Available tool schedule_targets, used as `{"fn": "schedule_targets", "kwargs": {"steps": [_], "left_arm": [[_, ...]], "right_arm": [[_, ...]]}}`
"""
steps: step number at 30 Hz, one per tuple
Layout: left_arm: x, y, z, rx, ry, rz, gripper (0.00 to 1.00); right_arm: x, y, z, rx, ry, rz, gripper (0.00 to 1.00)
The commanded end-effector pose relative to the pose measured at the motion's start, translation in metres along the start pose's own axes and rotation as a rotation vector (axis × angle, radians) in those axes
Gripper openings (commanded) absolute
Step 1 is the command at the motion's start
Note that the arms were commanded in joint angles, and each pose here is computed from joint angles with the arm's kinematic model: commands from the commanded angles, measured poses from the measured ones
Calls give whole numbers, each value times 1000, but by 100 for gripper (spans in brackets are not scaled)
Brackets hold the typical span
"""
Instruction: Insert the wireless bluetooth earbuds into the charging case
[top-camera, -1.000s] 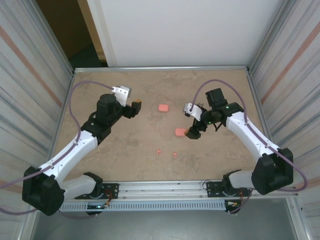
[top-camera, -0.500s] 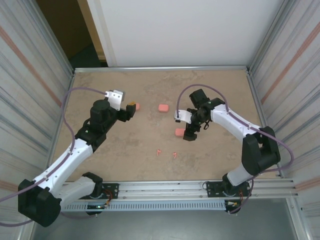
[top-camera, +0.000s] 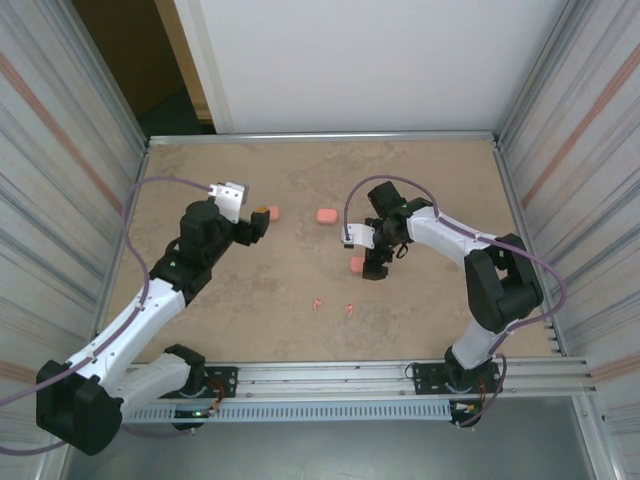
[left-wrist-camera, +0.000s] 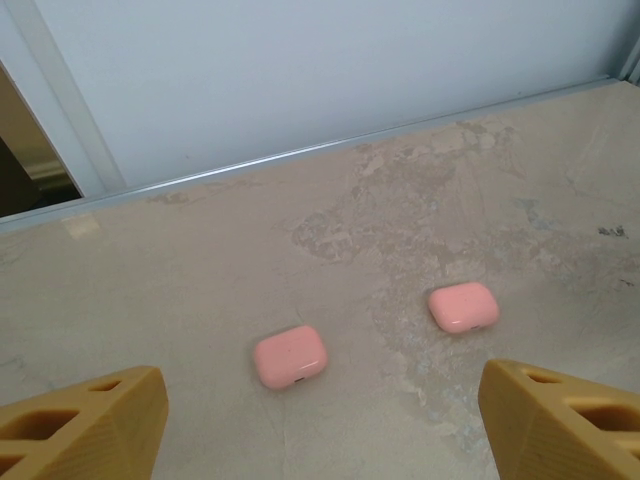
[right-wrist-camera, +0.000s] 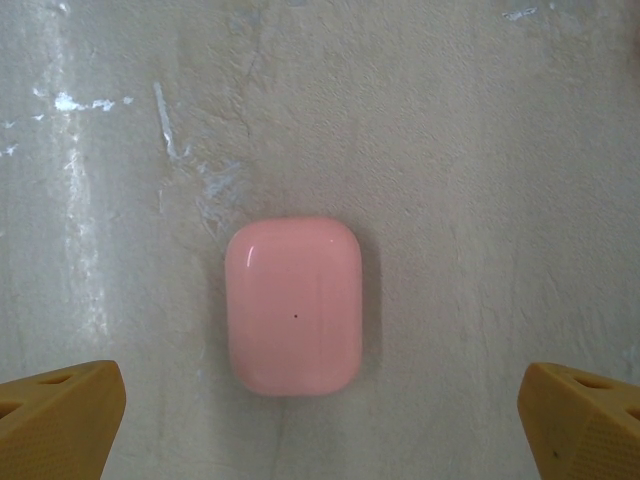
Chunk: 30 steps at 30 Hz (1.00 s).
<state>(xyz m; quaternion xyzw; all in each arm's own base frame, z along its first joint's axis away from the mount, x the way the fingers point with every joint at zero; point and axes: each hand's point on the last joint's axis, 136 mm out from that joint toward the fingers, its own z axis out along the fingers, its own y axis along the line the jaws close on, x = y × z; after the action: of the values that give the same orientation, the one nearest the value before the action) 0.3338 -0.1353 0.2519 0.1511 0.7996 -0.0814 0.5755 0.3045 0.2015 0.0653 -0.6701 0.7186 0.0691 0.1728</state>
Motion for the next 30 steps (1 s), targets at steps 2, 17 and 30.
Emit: {"fn": "schedule_targets", "kwargs": {"steps": [2, 17, 30], "left_arm": [[-1, 5, -1, -16, -12, 7, 81], [3, 3, 5, -3, 0, 1, 82], [2, 3, 8, -3, 6, -1, 82]], "right_arm": [[2, -1, 11, -14, 38, -40, 99], [11, -4, 36, -37, 83, -41, 78], [14, 3, 49, -84, 118, -20, 52]]}}
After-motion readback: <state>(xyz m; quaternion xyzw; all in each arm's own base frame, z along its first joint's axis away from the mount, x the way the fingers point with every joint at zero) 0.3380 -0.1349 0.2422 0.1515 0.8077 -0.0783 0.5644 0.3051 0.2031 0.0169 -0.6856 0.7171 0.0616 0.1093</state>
